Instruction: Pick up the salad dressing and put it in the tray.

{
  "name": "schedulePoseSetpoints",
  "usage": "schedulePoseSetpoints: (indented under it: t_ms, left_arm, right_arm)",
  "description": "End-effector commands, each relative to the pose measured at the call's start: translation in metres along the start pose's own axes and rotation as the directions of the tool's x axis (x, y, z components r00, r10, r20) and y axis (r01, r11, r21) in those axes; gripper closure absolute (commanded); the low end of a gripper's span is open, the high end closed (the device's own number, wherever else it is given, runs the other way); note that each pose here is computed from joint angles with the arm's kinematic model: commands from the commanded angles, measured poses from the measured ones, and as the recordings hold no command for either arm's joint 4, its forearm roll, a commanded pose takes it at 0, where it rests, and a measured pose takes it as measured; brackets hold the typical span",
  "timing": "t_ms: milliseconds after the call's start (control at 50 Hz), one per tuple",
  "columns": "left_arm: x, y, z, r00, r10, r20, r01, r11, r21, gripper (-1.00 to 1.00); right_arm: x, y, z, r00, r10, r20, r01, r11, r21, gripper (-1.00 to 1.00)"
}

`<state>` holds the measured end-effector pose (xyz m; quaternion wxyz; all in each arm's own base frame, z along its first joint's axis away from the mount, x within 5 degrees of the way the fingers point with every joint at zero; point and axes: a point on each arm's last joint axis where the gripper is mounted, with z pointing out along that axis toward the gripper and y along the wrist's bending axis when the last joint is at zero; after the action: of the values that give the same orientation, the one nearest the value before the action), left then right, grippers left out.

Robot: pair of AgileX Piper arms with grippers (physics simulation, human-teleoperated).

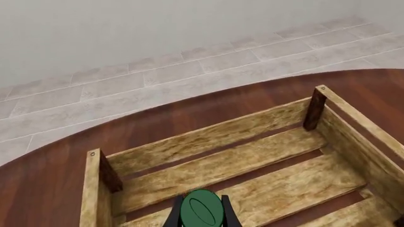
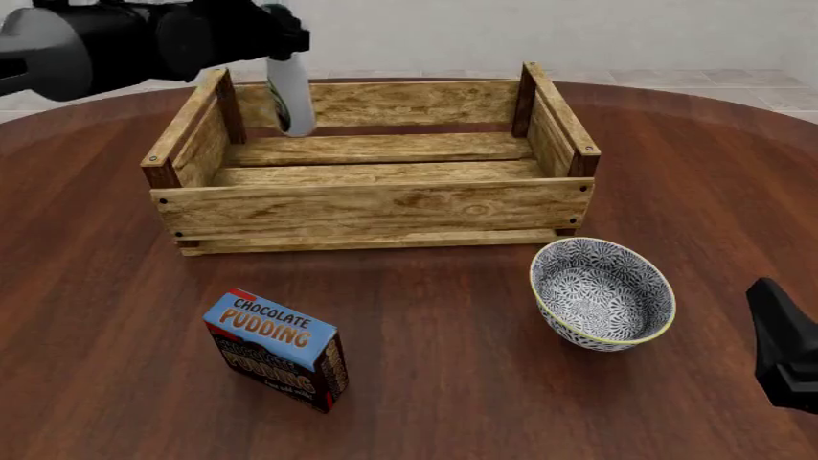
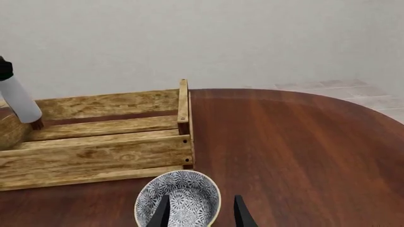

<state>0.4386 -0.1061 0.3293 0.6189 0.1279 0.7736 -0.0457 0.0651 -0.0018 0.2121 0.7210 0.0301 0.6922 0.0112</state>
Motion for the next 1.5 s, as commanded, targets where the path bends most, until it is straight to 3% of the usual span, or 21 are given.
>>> schedulePoseSetpoints:
  t_ms: [20,600,1500]
  left_arm:
    - [0.011,0.008,0.017,1.0,-0.008,-0.021,0.008,1.0,-0.017,1.0]
    - [0.042,0.015,0.044,0.993,-0.075,-0.089,0.073,0.997,-0.036,1.0]
    - [0.098,0.025,0.083,0.977,-0.117,-0.178,0.107,0.992,-0.064,1.0]
  right_arm:
    - [0.0,0.0,0.0,1.0,0.0,-0.001,0.0,1.0,-0.001,-1.0]
    - [0.0,0.0,-0.001,1.0,0.004,0.0,-0.004,1.0,0.004,-1.0]
    - [0.0,0.0,-0.001,1.0,0.002,0.002,-0.002,1.0,0.007,-1.0]
